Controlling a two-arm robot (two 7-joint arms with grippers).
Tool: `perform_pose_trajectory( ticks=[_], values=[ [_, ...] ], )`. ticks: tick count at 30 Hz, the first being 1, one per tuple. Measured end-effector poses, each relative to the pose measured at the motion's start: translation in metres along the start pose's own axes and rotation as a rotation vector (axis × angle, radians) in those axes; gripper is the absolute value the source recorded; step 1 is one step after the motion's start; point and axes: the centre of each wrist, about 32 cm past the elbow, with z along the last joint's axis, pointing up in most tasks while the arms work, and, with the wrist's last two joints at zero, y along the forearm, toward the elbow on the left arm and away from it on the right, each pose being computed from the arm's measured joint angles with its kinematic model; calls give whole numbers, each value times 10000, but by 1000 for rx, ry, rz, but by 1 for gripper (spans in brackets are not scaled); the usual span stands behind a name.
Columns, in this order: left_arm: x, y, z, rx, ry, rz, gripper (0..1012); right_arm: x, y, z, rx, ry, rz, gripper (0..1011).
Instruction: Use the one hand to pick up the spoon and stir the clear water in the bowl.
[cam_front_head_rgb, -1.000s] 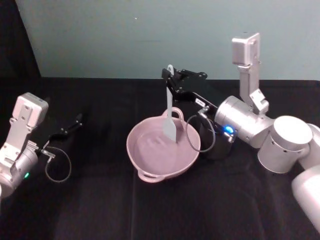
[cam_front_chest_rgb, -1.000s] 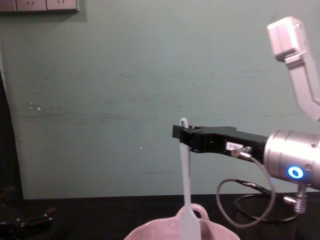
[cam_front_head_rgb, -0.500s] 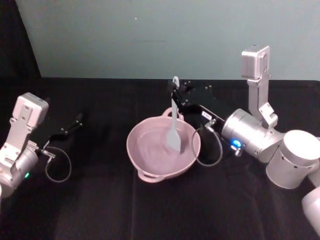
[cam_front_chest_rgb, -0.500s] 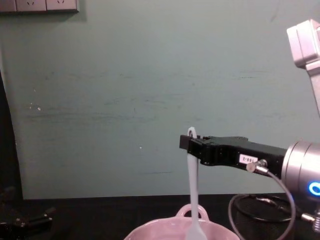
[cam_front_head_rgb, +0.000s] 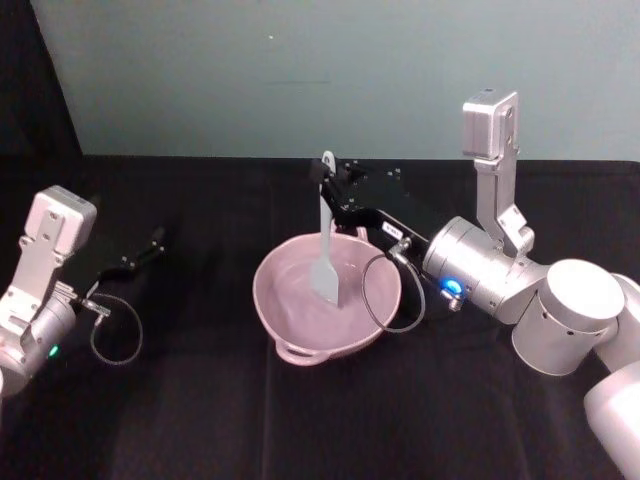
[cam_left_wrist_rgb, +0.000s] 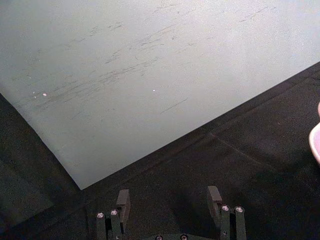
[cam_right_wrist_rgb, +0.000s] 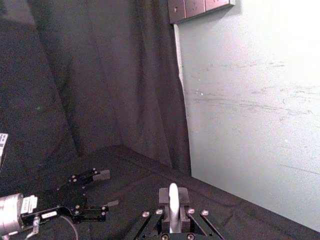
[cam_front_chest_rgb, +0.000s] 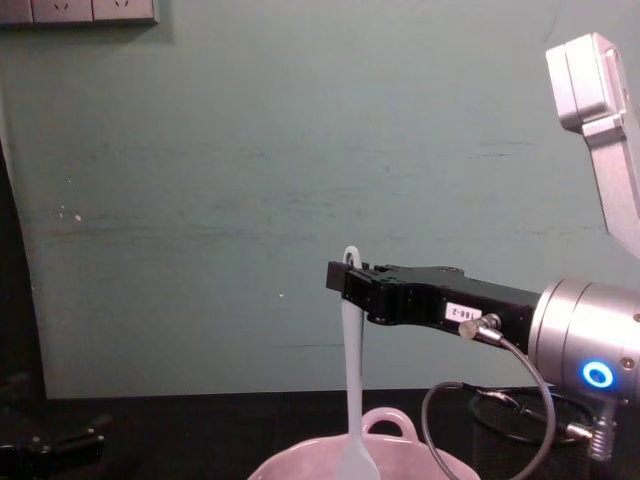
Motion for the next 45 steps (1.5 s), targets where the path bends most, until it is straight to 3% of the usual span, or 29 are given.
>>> perform_pose_trajectory(
  ticks=[5,9,16,22,29,32,38,45],
  values=[
    [0,0,0,0,0,0,1011,-1,-6,25,7,-3,0,109],
    [0,0,0,0,0,0,1011,-19,-17,116,28,-18,4,109],
    [0,0,0,0,0,0,1011,-44,-40,469,80,-64,7,109],
    [0,0,0,0,0,0,1011,-20,-61,727,92,-91,6,109],
    [0,0,0,0,0,0,1011,43,-113,912,91,-112,-10,109],
    [0,0,0,0,0,0,1011,119,-183,1006,96,-123,-40,109],
    [0,0,0,0,0,0,1011,279,-341,1086,106,-123,-102,109],
    [0,0,0,0,0,0,1011,429,-470,1032,99,-95,-162,109]
  ],
)
